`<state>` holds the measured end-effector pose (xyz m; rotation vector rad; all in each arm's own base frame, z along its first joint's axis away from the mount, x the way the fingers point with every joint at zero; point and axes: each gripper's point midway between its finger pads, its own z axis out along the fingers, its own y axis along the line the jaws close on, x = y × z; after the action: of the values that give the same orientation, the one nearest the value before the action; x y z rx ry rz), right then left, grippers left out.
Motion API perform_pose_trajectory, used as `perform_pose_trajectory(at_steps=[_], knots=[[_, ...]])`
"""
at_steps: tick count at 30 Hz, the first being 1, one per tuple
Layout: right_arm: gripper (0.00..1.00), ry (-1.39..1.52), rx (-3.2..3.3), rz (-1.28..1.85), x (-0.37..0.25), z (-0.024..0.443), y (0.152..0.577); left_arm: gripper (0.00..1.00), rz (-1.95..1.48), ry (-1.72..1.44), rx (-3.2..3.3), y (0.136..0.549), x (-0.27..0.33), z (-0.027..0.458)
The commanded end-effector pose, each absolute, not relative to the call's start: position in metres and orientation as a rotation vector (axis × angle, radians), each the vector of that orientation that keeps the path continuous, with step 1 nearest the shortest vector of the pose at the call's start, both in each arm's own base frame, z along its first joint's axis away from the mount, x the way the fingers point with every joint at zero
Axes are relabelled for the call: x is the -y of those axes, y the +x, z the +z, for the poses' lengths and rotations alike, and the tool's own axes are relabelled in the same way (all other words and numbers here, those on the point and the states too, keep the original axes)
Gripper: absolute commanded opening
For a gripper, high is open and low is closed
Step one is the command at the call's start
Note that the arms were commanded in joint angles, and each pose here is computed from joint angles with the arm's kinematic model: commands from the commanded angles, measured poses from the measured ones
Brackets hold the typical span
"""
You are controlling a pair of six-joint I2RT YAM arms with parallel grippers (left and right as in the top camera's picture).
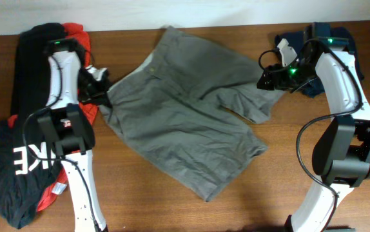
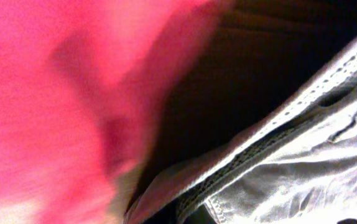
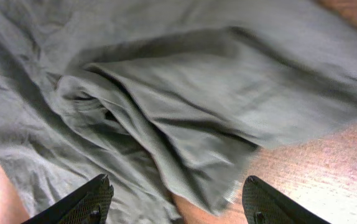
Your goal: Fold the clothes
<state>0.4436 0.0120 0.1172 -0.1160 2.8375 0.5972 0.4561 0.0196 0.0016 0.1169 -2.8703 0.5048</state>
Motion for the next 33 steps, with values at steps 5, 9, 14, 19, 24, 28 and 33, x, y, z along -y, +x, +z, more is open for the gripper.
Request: perform_pose_trajectory(at_steps=[5, 9, 14, 19, 24, 28, 33], knots=[[0.72, -0.106, -2.813, 0.606, -0.018, 0.124, 0.45, 0.23, 0.337, 0.004, 2.899, 0.455, -0.011, 0.009], [0.72, -0.123, -2.816, 0.609, -0.024, 0.124, 0.45, 0.5, 0.182, -0.07, 2.966, 0.46, -0.009, 0.037], [0.67, -0.144, -2.847, 0.579, -0.038, 0.121, 0.447, 0.87, 0.137, -0.112, 3.142, 0.467, -0.006, 0.116], [0.61, 0.117, -2.928, 0.322, -0.014, 0.103, 0.446, 0.87, 0.104, -0.137, 3.383, 0.462, -0.007, 0.212], [0.57, 0.456, -2.912, 0.173, 0.013, 0.086, 0.446, 0.87, 0.08, -0.173, 3.611, 0.452, -0.004, 0.292], [0.52, 0.674, -2.837, 0.198, 0.017, 0.053, 0.451, 0.93, 0.062, -0.21, 3.762, 0.44, 0.0, 0.344], [0.52, 0.739, -2.774, 0.205, 0.032, 0.029, 0.454, 0.93, 0.063, -0.209, 3.756, 0.439, 0.0, 0.342]])
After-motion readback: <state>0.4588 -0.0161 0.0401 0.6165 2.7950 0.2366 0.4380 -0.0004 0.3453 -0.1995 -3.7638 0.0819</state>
